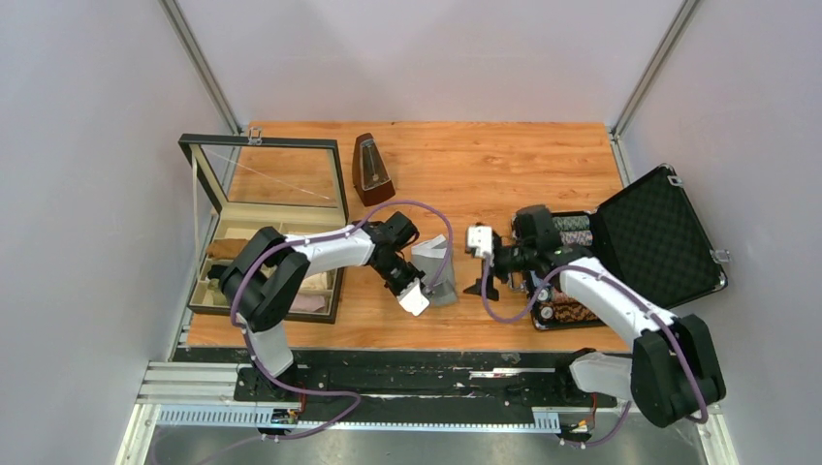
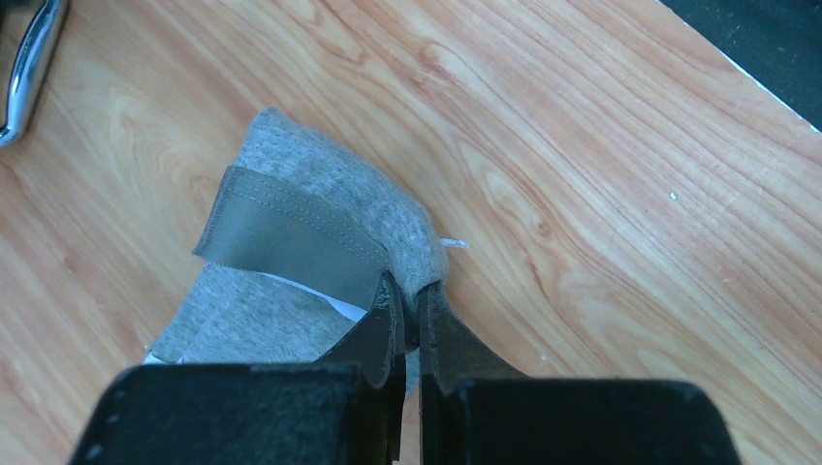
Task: Roll the underwear
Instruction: Roll the underwear to the center of the board.
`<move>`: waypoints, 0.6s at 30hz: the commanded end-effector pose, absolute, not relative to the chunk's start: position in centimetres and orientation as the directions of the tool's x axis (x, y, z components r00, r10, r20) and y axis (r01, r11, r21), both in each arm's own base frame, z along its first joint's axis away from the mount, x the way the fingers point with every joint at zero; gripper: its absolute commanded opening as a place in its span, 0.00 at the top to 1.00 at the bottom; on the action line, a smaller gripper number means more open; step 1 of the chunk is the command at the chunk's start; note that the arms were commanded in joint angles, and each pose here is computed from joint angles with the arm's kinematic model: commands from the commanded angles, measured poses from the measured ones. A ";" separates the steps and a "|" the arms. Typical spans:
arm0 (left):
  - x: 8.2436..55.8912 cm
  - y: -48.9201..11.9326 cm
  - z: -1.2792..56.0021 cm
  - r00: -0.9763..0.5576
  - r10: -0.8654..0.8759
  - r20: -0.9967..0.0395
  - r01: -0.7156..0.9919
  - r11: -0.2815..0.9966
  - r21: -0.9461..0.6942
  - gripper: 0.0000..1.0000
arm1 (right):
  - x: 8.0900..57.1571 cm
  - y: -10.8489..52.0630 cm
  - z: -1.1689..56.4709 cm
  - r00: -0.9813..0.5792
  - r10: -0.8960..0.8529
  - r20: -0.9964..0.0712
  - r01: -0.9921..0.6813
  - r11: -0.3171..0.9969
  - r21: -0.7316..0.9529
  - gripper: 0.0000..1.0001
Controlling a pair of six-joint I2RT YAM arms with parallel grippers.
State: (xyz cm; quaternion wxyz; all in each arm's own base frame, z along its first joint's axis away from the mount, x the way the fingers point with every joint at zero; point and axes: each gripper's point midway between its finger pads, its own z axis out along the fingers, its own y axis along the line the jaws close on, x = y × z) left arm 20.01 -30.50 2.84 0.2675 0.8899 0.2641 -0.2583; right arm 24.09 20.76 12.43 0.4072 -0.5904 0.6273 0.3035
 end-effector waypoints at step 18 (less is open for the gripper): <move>20.8 -30.4 5.1 0.503 0.392 -0.770 0.738 -0.658 0.148 1.00 | 20.3 27.0 8.1 0.587 -0.369 -0.721 -0.809 -0.291 -0.510 0.31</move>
